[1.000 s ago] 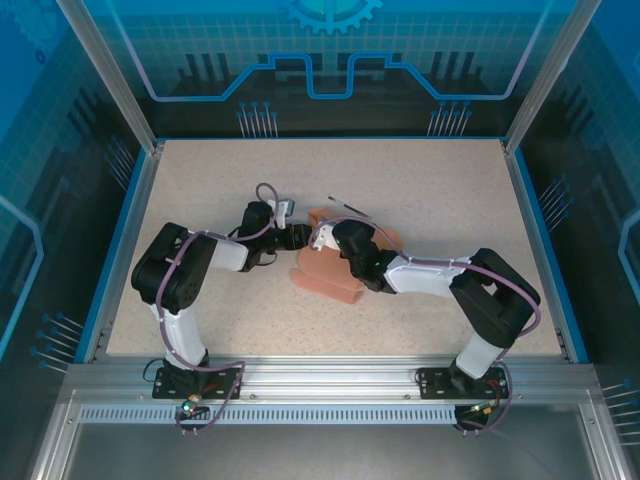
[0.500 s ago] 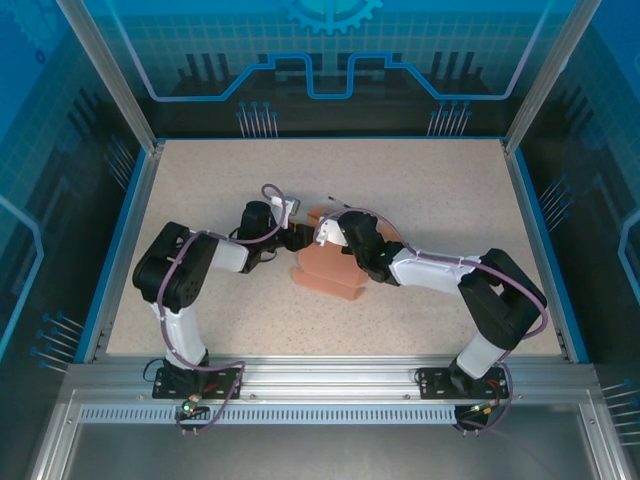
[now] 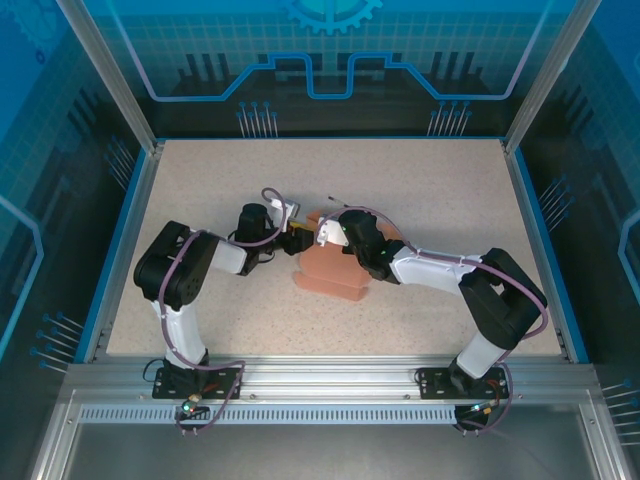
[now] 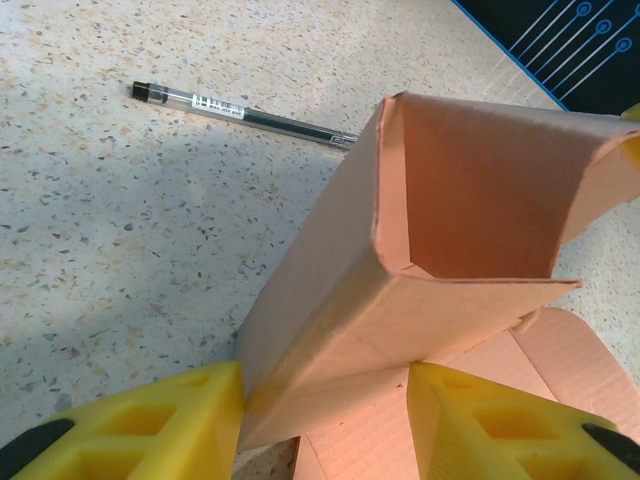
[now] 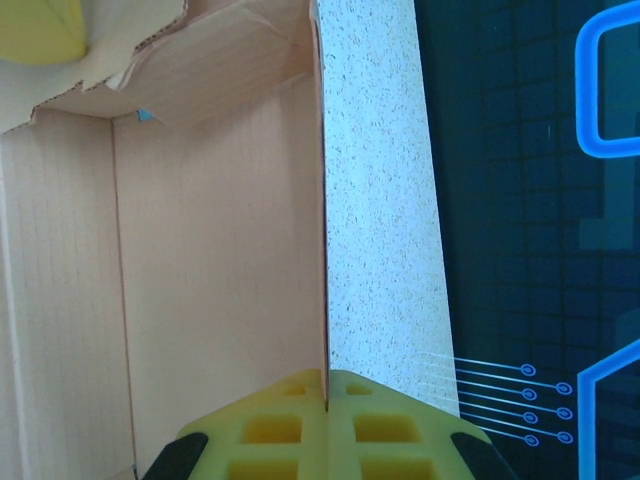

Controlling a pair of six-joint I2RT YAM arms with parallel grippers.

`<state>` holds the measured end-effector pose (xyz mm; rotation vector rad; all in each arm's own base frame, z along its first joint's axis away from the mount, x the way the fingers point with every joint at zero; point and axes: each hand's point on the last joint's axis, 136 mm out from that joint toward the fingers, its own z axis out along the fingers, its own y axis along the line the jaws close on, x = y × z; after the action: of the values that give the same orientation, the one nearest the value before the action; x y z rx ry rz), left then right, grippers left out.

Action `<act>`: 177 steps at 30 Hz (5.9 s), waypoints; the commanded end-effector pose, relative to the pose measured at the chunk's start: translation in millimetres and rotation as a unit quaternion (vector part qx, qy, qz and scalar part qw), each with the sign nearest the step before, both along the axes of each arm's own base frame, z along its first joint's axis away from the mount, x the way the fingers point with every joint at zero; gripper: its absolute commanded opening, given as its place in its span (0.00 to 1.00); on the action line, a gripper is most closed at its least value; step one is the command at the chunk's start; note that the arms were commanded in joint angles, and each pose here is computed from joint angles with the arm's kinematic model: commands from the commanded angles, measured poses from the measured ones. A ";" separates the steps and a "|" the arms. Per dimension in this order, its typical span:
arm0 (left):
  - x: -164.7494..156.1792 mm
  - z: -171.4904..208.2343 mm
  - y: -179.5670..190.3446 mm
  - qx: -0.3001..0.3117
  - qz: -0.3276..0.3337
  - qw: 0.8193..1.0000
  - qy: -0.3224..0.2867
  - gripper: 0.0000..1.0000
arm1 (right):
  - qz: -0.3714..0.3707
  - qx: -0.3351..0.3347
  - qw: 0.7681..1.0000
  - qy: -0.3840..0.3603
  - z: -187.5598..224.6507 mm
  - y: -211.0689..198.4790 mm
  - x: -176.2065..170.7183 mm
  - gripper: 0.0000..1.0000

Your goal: Fold the paper box

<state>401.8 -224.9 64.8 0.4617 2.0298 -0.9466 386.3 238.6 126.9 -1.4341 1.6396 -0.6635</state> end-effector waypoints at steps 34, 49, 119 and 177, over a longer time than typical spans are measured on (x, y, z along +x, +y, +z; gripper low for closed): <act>4.3 -0.3 15.2 -0.031 -0.003 0.999 -0.018 0.45 | 0.077 -0.038 0.996 -0.013 -4.4 -1.9 12.8 0.00; 4.7 -1.8 11.1 -0.036 -0.020 0.999 -0.011 0.44 | 0.072 -0.049 0.996 -0.009 -11.2 -3.6 17.1 0.00; 10.9 23.9 -20.0 -0.016 0.007 0.999 -0.031 0.51 | 0.082 -0.068 0.994 0.000 -18.4 11.8 4.6 0.00; 20.2 17.0 -12.7 0.025 0.048 0.998 -0.019 0.47 | 0.084 -0.042 0.995 0.017 -14.6 19.2 -11.0 0.00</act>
<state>414.0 -236.1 70.6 0.4167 2.0391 -0.8554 388.6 253.6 120.2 -1.5653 1.5058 -0.6661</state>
